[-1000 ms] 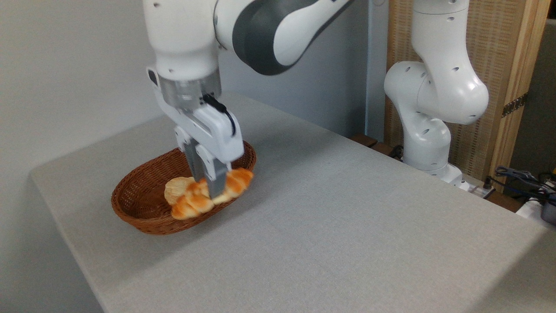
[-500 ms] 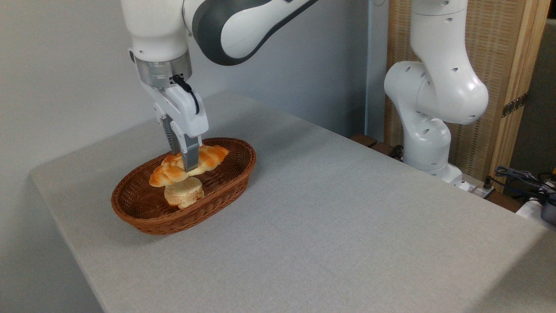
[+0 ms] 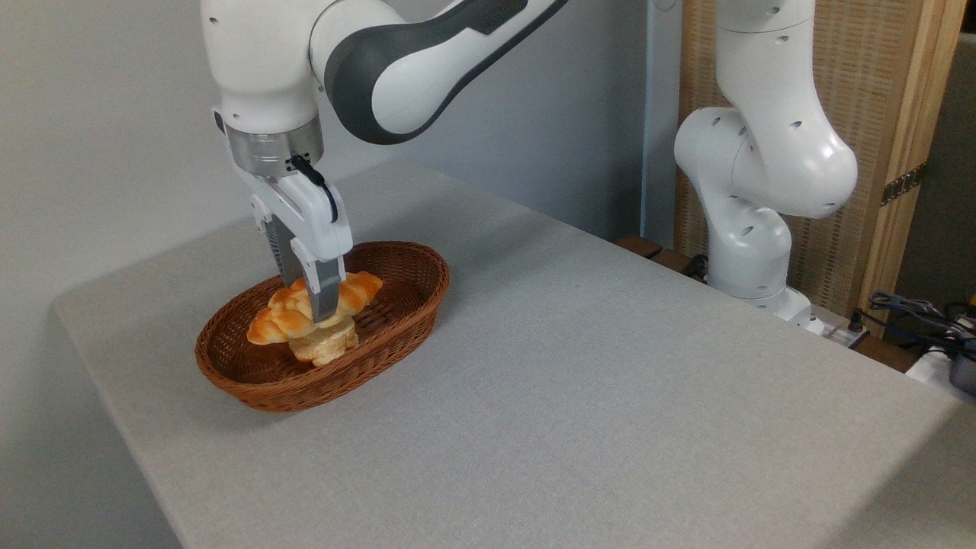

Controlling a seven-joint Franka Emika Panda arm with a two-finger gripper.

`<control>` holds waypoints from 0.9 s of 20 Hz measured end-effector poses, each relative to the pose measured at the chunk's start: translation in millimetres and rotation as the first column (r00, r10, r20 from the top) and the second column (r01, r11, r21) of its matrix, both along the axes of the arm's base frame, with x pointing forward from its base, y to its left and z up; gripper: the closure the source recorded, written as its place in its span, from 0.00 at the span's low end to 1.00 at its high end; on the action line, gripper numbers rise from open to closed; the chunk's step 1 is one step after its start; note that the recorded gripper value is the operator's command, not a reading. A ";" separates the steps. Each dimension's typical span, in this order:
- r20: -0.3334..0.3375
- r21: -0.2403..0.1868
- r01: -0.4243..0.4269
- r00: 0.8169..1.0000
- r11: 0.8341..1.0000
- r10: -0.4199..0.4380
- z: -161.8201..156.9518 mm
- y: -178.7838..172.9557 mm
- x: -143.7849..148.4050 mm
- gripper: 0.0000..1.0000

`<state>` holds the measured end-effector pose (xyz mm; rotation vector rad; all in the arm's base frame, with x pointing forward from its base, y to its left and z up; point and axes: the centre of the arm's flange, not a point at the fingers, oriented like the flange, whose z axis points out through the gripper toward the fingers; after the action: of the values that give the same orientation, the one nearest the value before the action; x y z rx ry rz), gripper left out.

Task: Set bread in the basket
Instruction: 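Open the gripper and raise it away from the roll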

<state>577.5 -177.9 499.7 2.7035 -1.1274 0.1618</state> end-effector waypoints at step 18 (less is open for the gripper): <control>0.114 0.063 -0.149 0.983 0.987 0.141 64.9 107.6 1.1 0.00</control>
<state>578.7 -70.2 564.7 2.8721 -0.9803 0.3013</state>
